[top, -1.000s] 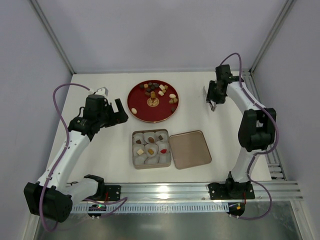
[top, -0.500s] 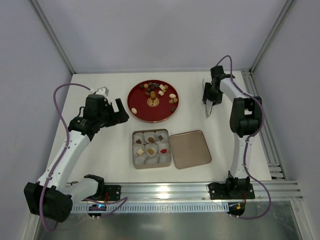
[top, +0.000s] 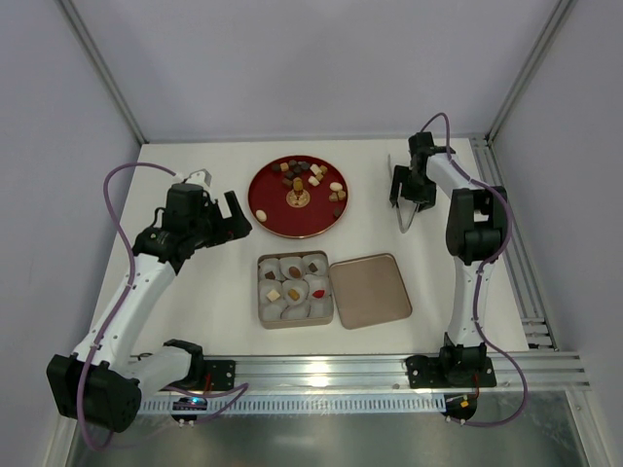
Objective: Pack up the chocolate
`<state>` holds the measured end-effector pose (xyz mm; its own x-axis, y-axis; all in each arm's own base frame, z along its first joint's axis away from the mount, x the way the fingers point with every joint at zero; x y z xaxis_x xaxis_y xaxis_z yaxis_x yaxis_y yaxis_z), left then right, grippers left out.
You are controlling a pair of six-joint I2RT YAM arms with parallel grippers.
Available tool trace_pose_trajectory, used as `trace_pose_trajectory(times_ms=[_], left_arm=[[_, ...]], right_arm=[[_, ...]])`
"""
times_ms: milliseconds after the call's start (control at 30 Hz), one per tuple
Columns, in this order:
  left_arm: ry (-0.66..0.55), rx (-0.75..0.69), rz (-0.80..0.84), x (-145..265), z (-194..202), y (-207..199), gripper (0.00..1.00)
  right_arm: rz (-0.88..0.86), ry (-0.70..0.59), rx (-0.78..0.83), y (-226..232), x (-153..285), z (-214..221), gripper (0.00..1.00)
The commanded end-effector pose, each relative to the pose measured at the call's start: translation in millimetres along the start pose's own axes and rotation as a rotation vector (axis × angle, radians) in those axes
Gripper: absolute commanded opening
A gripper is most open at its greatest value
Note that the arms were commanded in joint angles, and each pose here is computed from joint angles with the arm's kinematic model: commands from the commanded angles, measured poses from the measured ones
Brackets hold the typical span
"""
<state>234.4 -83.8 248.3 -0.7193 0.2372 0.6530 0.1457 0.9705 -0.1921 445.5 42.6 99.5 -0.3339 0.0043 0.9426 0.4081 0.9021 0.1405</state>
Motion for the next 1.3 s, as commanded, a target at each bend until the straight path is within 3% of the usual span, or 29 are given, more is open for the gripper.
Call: trace_pose_trajectory(times_ms=[0, 200, 567, 833, 1000, 1133, 1267], left_arm=[[-0.042, -0.002, 0.024, 0.0, -6.9, -1.8, 1.0], [-0.043, 0.0, 0.024, 0.4, -7.1, -1.9, 1.0], [-0.05, 0.001, 0.029, 1.9, -8.1, -2.6, 1.0], [-0.059, 0.013, 0.07, 6.9, -9.7, -7.5, 1.0], [-0.051, 0.024, 0.1, 6.0, -8.5, -10.7, 1.0], [-0.051, 0.03, 0.124, 6.6, -8.7, -13.3, 1.0], [-0.044, 0.035, 0.146, 6.0, -8.8, -15.6, 1.0]], right_arm=[[-0.041, -0.061, 0.004, 5.1, 24.2, -13.8, 0.79], [-0.077, -0.104, -0.006, 8.8, 46.8, -21.9, 0.84], [-0.142, -0.216, -0.036, 3.5, 111.7, -14.2, 0.83], [-0.182, -0.245, -0.042, -27.8, 143.3, 78.2, 0.66], [-0.125, -0.191, -0.022, -45.0, 129.9, 138.7, 0.61], [-0.113, -0.139, -0.017, -54.2, 116.0, 167.3, 0.51], [-0.105, -0.108, -0.004, -54.0, 106.1, 189.7, 0.49]])
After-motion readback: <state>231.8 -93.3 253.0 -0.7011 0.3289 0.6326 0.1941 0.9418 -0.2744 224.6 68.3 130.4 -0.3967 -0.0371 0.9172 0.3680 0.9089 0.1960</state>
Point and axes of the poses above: each gripper's point midway between its finger pads, its own x axis back along the fingers, its own y axis along the line the jaws close on, z = x × y, the point moved 8 cm from there along x, back along the fingers, and after that the axes turned 15 degrees about -x, right-handed, at the moved point
